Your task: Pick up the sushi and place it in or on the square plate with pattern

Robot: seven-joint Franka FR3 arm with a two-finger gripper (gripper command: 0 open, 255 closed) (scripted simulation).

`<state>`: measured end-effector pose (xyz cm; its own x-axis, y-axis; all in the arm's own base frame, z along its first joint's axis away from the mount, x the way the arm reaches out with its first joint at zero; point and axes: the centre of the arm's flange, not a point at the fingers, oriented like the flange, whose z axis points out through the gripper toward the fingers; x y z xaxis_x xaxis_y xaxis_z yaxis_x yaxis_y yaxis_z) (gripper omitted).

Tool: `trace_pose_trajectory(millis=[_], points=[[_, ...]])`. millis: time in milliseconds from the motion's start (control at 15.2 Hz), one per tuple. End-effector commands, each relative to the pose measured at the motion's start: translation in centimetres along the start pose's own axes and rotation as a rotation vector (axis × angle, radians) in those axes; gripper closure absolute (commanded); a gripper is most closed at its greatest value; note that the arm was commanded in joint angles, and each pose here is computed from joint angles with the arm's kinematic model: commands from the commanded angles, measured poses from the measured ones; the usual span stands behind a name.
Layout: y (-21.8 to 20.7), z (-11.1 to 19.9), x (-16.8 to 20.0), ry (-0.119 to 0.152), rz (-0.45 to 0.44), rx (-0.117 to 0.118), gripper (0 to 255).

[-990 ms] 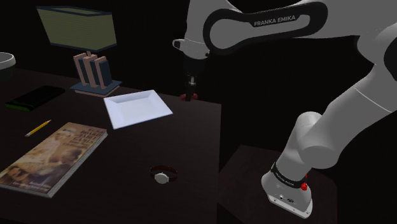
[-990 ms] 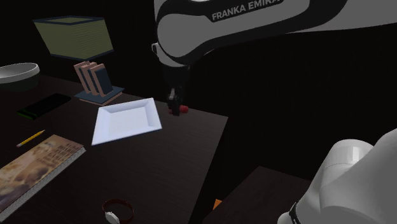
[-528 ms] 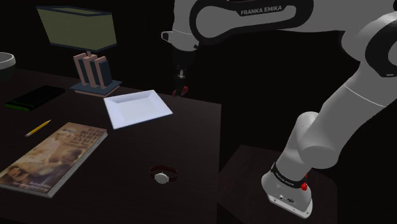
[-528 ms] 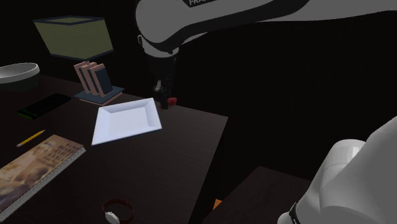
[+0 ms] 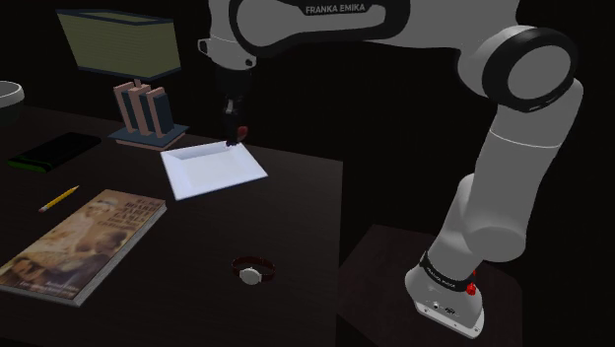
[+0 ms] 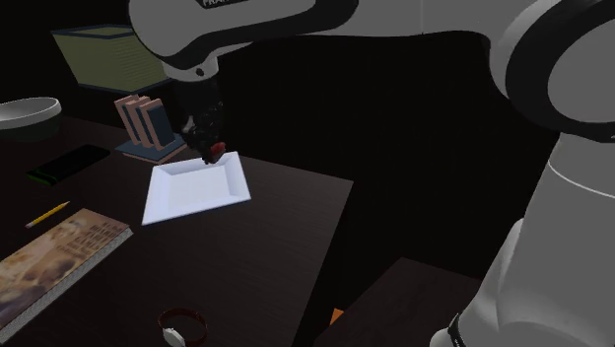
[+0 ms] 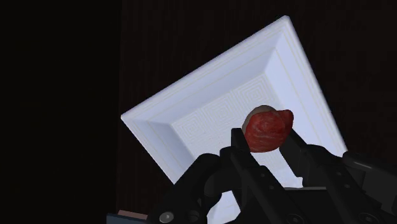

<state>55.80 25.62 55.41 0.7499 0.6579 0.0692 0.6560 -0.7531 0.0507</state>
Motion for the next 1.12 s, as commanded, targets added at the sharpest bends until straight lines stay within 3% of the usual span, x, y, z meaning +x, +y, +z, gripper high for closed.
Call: trace_pose_trajectory(millis=[0,132,1056], points=[[0.3,0.4,2.5,0.0,0.001,0.0,255],[0.6,0.5,6.1,0.0,0.001,0.0,255],[0.2,7.9,5.6,0.0,0.001,0.0,255]])
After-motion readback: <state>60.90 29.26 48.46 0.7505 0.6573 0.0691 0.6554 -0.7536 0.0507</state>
